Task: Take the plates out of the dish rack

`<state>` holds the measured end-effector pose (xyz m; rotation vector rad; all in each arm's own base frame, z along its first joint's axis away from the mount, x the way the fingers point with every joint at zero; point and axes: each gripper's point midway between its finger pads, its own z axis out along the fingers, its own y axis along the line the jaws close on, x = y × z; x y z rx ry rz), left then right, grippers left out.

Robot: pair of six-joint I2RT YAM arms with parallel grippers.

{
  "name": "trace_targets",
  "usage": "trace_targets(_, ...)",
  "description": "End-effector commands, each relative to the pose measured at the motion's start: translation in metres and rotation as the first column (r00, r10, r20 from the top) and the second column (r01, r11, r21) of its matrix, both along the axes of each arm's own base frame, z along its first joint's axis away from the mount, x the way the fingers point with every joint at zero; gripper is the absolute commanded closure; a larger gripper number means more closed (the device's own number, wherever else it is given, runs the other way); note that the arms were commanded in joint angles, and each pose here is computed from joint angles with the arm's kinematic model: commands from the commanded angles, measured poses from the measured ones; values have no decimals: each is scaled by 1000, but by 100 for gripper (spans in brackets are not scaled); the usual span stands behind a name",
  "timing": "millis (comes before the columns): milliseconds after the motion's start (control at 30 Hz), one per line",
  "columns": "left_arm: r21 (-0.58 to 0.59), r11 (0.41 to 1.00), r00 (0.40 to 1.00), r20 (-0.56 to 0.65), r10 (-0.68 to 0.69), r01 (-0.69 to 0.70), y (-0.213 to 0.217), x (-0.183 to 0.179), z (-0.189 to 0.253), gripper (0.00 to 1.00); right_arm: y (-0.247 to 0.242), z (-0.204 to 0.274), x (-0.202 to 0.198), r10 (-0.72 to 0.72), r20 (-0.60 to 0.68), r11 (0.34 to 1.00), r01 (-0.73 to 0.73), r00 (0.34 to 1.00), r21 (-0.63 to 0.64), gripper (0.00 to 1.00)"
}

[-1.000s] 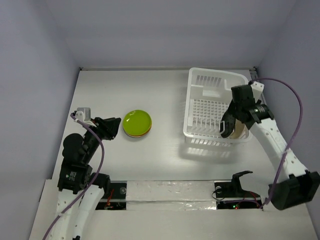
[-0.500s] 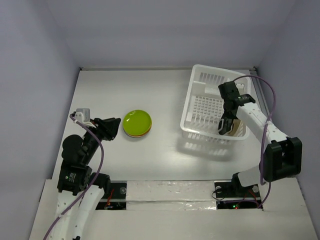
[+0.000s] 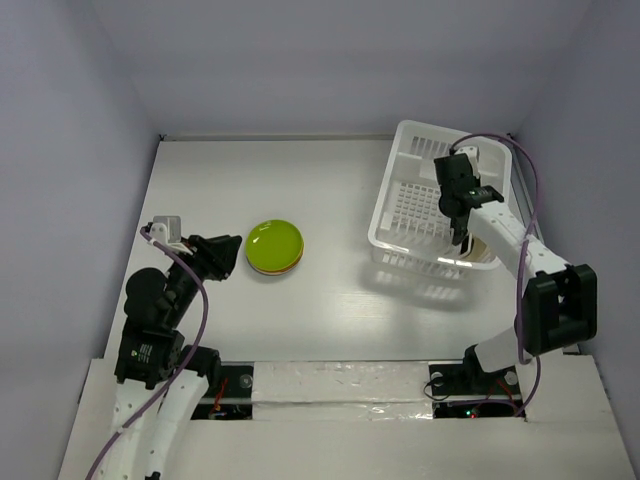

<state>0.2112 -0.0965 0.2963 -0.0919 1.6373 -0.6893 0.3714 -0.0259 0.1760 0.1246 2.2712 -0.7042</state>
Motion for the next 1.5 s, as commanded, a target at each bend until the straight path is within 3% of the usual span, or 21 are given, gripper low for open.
trace_targets(0, -8, 1000, 1000, 28, -6, 6, -2, 4, 8, 71, 13, 33, 6, 44, 98, 996, -36, 994, -80, 100)
trace_targets(67, -6, 1000, 1000, 26, -9, 9, -3, 4, 8, 71, 23, 36, -7, 48, 99, 995, -39, 994, -92, 100)
trace_targets(267, -4, 1000, 1000, 17, -12, 12, -4, 6, 5, 71, 23, 118, -40, -46, 332, 999, 38, 942, 30, 100)
trace_targets(400, -7, 1000, 1000, 17, -6, 6, -3, 7, 5, 71, 50, 176, -62, -6, 455, 997, -31, 890, 73, 100)
trace_targets(567, -8, 1000, 1000, 15, 0, 0, -2, 7, 5, 71, 105, 185, -63, 75, 458, 980, -151, 886, 130, 100)
trace_targets(667, -11, 1000, 1000, 22, 9, -9, 0, 6, 7, 71, 188, 176, -53, 213, 497, 876, -389, 841, 284, 100)
trace_targets(733, -12, 1000, 999, 26, 20, -20, 2, 5, 8, 71, 257, 160, -45, 309, 519, 730, -548, 797, 407, 100)
trace_targets(800, -17, 999, 999, 34, 29, -29, 4, 4, 10, 71, 321, 143, -46, 353, 527, 595, -620, 773, 511, 100)
trace_targets(1000, -19, 999, 999, 47, 27, -26, 4, 1, 12, 71, 439, 110, -56, 413, 517, 336, -653, 750, 679, 100)
trace_targets(1100, -19, 1000, 998, 56, 24, -22, 4, 0, 14, 71, 474, 81, -48, 400, 492, 271, -612, 774, 743, 100)
trace_targets(1300, -19, 1000, 998, 61, 19, -18, 3, -2, 15, 71, 494, 19, -32, 340, 395, 318, -500, 853, 806, 97)
trace_targets(1467, -21, 1000, 997, 70, 18, -16, 3, -3, 17, 71, 487, 4, -25, 256, 383, 282, -448, 888, 849, 95)
